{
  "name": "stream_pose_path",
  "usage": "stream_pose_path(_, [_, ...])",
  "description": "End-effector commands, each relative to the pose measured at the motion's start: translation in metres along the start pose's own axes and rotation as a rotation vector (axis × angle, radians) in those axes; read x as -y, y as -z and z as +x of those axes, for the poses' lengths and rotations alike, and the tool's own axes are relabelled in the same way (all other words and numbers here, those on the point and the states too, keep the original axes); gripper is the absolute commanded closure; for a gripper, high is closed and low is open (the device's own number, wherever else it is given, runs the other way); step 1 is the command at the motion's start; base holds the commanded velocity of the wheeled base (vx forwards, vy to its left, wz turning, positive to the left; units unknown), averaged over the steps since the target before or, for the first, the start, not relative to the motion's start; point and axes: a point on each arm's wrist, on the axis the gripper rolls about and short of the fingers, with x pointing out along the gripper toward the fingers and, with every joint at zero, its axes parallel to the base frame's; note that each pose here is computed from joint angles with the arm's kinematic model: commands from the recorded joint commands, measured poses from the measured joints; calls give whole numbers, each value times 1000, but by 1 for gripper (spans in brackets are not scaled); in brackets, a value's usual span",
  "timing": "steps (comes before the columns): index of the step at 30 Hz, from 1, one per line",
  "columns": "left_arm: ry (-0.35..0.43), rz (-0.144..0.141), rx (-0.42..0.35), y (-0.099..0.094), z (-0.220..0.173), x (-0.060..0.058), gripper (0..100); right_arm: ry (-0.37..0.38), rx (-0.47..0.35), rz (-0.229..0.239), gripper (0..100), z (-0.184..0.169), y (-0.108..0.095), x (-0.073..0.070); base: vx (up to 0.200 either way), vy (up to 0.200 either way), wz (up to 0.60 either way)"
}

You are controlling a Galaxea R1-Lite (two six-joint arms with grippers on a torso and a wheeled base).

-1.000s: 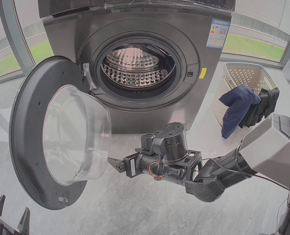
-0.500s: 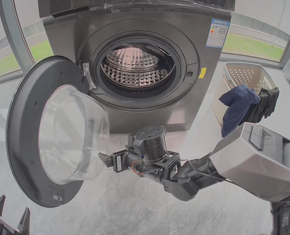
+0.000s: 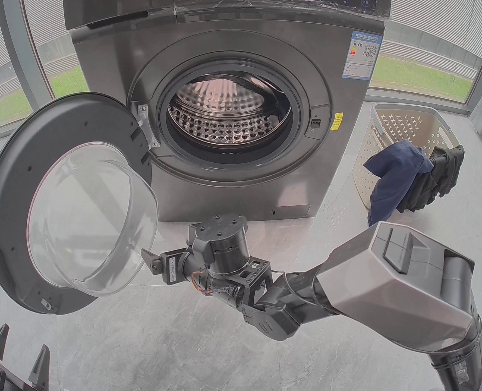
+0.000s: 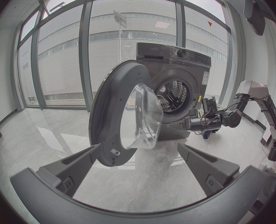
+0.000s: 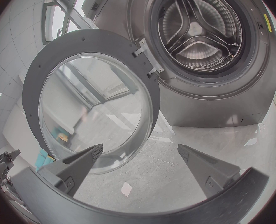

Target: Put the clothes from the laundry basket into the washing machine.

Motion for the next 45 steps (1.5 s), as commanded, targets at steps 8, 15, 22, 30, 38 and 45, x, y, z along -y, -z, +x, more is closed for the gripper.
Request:
stream_pose_path(8, [0,-1,1,5,0,0,0,5,24,12,0,11,1,0,0,0,0])
stream_pose_path(15, [0,-1,1,5,0,0,0,8,49,50,0,29,15,-11,0,0,0])
stream_pose_path(22, [2,-2,-1,5,0,0,0,16,92,71,0,43,23,-14,0,0,0])
stream_pose_path(30, [2,-2,2,5,0,0,0,50,133,79,0,-1,-39,-3,0,0,0])
stream_pose_path(38, [0,-2,-1,5,0,0,0,136,159,17,0,-120,-105,25,0,0,0])
stream_pose_path(45, [0,-2,1,5,0,0,0,205,201,-24,0,-232,-120,42,0,0,0])
